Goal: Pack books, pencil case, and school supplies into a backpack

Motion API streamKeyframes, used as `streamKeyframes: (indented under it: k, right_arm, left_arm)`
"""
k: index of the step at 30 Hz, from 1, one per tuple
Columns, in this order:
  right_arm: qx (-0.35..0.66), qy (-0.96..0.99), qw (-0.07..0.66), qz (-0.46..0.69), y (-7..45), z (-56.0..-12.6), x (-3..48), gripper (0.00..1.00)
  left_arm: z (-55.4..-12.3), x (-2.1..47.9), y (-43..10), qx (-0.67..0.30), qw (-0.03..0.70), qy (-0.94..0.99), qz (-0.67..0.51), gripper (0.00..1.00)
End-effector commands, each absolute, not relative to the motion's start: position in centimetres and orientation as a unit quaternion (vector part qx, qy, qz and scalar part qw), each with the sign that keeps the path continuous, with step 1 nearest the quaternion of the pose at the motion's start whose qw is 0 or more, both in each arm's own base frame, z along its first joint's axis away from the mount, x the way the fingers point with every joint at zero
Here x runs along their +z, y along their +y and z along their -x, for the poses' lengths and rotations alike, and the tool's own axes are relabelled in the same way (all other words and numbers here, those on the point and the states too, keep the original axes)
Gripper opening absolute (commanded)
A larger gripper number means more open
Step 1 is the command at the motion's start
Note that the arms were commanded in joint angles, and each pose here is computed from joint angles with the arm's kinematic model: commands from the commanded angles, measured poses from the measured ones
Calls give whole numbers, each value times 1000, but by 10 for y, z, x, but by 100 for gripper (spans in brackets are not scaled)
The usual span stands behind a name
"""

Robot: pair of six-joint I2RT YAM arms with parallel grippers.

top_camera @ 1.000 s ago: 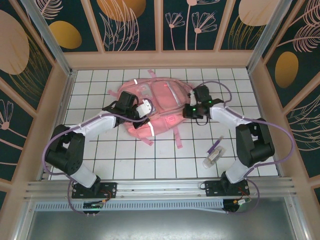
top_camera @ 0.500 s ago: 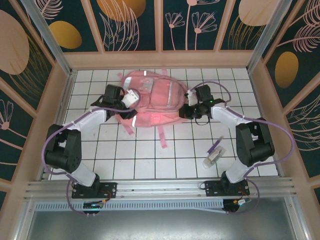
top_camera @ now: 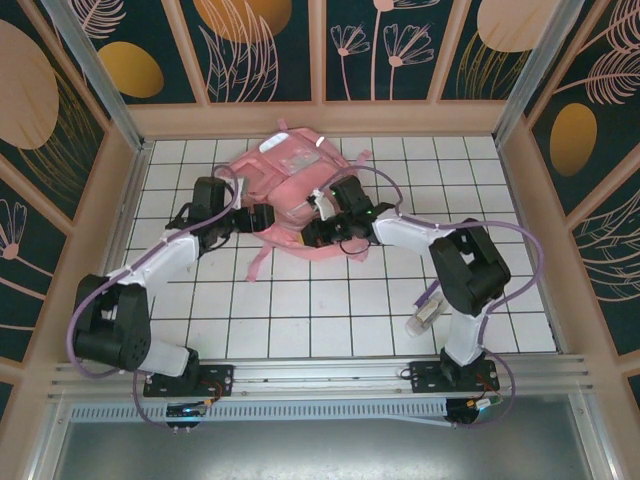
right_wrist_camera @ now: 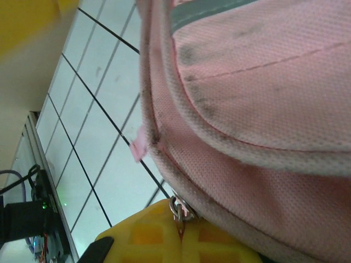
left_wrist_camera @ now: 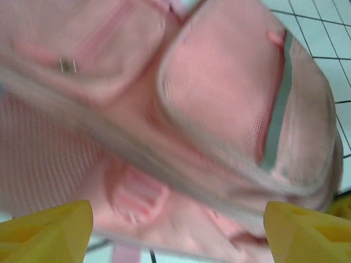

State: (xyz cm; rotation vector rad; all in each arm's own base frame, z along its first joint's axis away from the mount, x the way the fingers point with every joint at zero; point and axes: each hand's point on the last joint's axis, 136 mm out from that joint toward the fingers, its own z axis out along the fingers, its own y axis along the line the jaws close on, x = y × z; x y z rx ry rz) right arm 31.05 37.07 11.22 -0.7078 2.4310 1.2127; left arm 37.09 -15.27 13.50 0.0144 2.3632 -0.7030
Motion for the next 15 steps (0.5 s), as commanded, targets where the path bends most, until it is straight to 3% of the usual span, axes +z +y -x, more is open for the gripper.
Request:
streamKeyframes:
  k: [1, 5, 12, 14, 15]
  right_arm:
    - [474, 802, 219, 289, 406, -323, 151, 0]
    - [473, 791, 210, 327, 429, -310, 147, 0]
    - [438, 782, 207, 391, 460, -286, 134, 0]
    - [429, 787, 205, 394, 464, -285, 129, 0]
    - [421, 793, 205, 390, 464, -288, 127, 0]
  left_arm:
    - [-357, 124, -145, -294, 265, 908, 140, 80]
    - [-363, 111, -152, -319, 221, 898, 205, 83]
    - [-393, 112, -150, -323, 232, 874, 279, 80]
    - [-396, 106, -147, -317, 230, 872, 293, 72]
    - [-398, 103, -146, -315, 231, 870, 301, 63]
